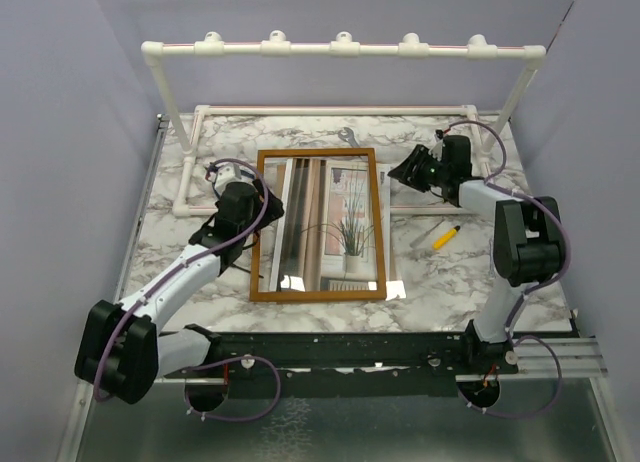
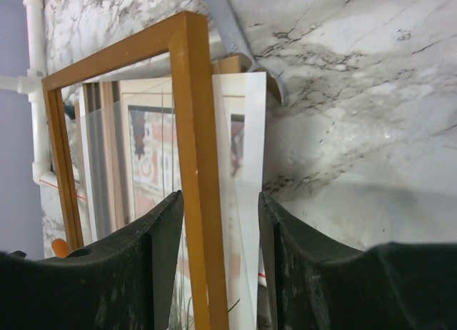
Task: Take the photo out of the frame
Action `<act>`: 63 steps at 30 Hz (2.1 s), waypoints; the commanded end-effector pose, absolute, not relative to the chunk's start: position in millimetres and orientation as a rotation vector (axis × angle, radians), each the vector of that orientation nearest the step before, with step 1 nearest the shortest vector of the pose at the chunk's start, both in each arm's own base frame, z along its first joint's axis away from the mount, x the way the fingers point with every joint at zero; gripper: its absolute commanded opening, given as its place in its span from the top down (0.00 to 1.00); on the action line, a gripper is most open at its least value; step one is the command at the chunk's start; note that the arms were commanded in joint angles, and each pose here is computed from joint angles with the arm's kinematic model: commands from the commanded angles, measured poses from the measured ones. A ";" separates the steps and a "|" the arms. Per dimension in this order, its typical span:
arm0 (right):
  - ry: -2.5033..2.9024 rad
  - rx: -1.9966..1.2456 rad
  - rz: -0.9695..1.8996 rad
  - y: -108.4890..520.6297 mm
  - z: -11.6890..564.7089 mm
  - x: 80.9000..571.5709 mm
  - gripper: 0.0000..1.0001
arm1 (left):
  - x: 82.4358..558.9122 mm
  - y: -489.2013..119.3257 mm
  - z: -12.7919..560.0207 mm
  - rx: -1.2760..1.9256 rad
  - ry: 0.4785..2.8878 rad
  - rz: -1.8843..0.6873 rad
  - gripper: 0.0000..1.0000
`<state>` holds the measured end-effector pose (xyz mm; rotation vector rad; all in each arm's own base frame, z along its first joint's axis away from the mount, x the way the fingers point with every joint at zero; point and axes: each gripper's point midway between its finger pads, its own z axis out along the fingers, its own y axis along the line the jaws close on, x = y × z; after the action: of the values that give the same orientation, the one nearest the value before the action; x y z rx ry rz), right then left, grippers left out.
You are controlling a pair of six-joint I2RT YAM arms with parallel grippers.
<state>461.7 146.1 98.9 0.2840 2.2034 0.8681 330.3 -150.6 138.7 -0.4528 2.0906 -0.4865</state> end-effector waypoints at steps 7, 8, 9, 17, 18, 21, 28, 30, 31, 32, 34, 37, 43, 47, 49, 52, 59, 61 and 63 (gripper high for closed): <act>2.255 0.278 0.999 153.5 71.0 480.4 0.53 | 336.1 -115.6 118.3 -0.517 2.153 -0.474 0.23; 2.254 0.277 1.010 154.6 69.2 481.1 0.53 | 337.3 -112.9 117.6 -0.527 2.156 -0.478 0.23; 2.255 0.282 1.015 155.2 67.4 482.0 0.53 | 338.3 -110.9 117.1 -0.537 2.158 -0.484 0.23; 2.264 0.277 1.135 167.9 55.4 483.6 0.55 | 340.1 -98.7 115.9 -0.564 2.156 -0.484 0.23; 2.261 0.274 1.151 169.5 55.6 483.1 0.56 | 339.8 -97.3 115.9 -0.568 2.156 -0.484 0.23; 2.243 0.261 1.178 171.9 60.0 481.4 0.60 | 339.5 -95.1 117.6 -0.576 2.149 -0.489 0.23; 2.199 0.232 1.199 174.0 77.0 479.6 0.77 | 338.1 -92.3 116.8 -0.575 2.150 -0.485 0.23; 2.194 0.232 1.196 173.6 78.2 479.7 0.83 | 338.2 -92.0 117.3 -0.573 2.149 -0.485 0.23; 2.196 0.234 1.200 174.0 77.3 479.1 0.88 | 337.9 -92.2 116.1 -0.573 2.153 -0.485 0.23; 2.197 0.236 1.204 174.5 77.1 479.3 0.95 | 337.7 -92.4 116.0 -0.571 2.153 -0.486 0.22; 2.198 0.236 1.215 175.3 77.2 479.3 0.99 | 337.5 -92.1 115.5 -0.569 2.155 -0.483 0.22; 2.186 0.237 1.215 174.9 80.8 479.0 0.99 | 336.9 -90.9 113.7 -0.568 2.157 -0.474 0.22; 2.154 0.250 1.163 164.2 96.2 480.4 0.99 | 333.6 -93.8 106.3 -0.572 2.166 -0.497 0.21; 2.131 0.229 1.104 157.7 116.1 480.4 0.99 | 333.3 -95.0 104.3 -0.567 2.156 -0.511 0.21; 2.120 0.217 1.082 155.6 124.7 479.7 0.99 | 331.5 -99.7 103.2 -0.553 2.167 -0.539 0.21; 2.118 0.212 1.046 151.8 132.6 478.4 0.99 | 330.6 -101.5 101.1 -0.548 2.175 -0.549 0.21; 2.140 0.229 0.997 146.3 131.9 476.6 0.99 | 328.5 -104.9 102.6 -0.527 2.177 -0.565 0.21; 2.140 0.233 1.000 146.7 131.6 476.4 0.99 | 327.9 -110.8 105.6 -0.502 2.179 -0.583 0.21; 2.139 0.235 1.003 146.8 132.4 476.5 0.99 | 326.4 -117.4 108.4 -0.482 2.180 -0.596 0.21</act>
<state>469.9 151.3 111.2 0.2538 2.1930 1.0224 328.3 -103.0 96.9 -0.5515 2.1985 -0.5374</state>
